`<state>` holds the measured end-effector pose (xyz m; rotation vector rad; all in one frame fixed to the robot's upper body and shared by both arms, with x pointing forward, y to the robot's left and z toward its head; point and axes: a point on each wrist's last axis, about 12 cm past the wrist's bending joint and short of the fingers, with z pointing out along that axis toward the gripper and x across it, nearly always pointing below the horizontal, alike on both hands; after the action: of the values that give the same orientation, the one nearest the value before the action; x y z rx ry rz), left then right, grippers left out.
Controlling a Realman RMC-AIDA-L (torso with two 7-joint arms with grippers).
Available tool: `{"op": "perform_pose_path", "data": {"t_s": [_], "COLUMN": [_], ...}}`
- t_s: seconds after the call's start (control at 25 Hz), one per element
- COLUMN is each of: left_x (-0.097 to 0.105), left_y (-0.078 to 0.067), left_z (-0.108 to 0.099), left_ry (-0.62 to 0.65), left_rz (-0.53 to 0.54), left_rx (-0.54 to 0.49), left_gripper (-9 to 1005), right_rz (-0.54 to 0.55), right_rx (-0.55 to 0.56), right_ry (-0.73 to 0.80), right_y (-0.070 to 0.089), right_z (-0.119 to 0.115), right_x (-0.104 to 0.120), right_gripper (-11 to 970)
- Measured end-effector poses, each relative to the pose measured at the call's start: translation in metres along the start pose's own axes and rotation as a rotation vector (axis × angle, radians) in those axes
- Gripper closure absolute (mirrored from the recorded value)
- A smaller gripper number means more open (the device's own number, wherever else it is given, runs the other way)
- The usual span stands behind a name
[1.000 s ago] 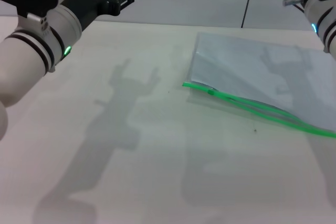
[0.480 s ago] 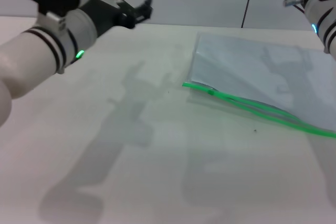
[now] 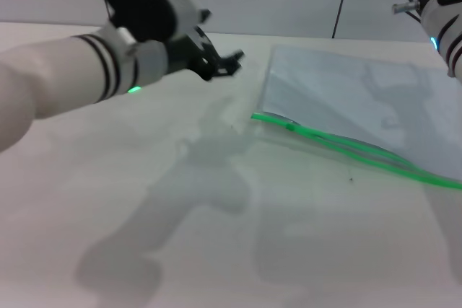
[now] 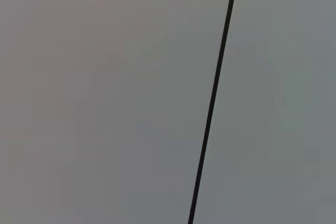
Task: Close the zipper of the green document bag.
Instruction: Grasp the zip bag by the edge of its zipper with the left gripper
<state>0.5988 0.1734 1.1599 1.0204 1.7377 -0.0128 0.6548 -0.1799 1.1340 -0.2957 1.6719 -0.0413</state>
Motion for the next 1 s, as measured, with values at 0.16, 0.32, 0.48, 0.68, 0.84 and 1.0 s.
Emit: {"op": "perform_pose_path", "data": {"t_s": [0.16, 0.32, 0.48, 0.68, 0.84, 1.0], "left_x": [-0.008, -0.012, -0.018, -0.022, -0.022, -0.018], "left_y": [-0.006, -0.012, -0.018, -0.028, -0.036, -0.043], "left_z": [0.006, 0.01, 0.014, 0.019, 0.023, 0.028], "left_ry": [0.055, 0.104, 0.152, 0.198, 0.218, 0.246], "left_rz": [0.085, 0.177, 0.261, 0.345, 0.414, 0.466], "left_rx": [0.081, 0.128, 0.172, 0.225, 0.238, 0.26], "left_gripper": [139, 139, 140, 139, 139, 140], "right_rz": [-0.01, -0.015, -0.015, -0.019, -0.02, -0.013], "right_rx": [-0.001, -0.01, -0.009, -0.007, -0.006, -0.009], "right_ry": [0.006, 0.017, 0.019, 0.022, 0.024, 0.024], "right_y": [0.0, 0.002, 0.001, 0.001, 0.001, 0.001], "right_z": [0.002, 0.004, 0.004, 0.006, 0.006, 0.006], "right_x": [0.0, 0.002, 0.002, 0.003, 0.003, 0.003], "right_gripper": [81, 81, 81, 82, 82, 83]}}
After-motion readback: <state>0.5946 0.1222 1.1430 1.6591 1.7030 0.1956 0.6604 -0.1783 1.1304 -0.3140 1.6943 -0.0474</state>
